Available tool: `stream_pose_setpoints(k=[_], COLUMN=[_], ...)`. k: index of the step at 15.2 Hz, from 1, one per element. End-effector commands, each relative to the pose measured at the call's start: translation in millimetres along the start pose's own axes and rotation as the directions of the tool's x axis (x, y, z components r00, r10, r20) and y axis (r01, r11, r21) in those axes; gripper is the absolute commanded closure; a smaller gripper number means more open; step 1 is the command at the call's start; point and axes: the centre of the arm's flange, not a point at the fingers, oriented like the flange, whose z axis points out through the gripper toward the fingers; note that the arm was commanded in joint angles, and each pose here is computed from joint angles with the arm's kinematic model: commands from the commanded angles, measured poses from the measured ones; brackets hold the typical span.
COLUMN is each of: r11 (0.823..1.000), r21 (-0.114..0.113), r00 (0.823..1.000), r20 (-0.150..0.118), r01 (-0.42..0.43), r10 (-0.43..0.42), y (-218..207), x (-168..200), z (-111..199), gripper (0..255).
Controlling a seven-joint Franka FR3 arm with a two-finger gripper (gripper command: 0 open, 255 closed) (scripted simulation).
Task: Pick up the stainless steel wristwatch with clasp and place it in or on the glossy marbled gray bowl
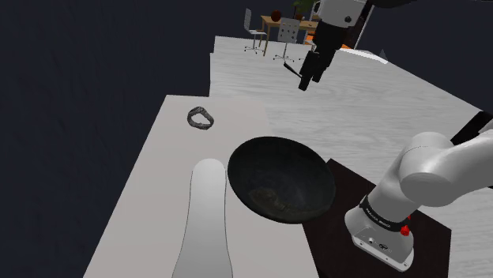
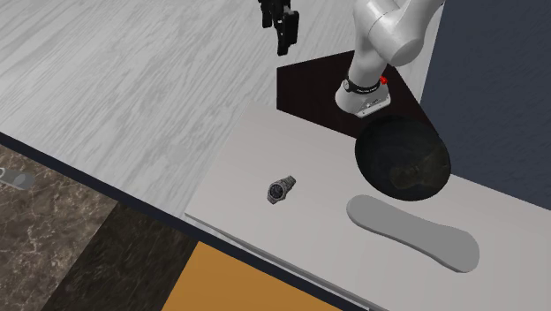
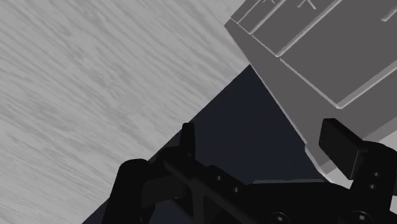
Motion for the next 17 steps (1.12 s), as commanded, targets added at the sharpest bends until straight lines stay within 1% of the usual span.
stream_pose_setpoints(k=[1, 9, 17], r11=[1.000, 0.996, 0.987], r21=[-0.004, -0.019, -0.034], r00=[1.000, 0.996, 0.987], r20=[0.004, 0.020, 0.037], r01=[0.018, 0.089, 0.159], r10=[-0.018, -0.088, -0.158], y=[-24, -124, -227], x=[11, 53, 89], z=[0, -1, 1], gripper=[0, 0, 0])
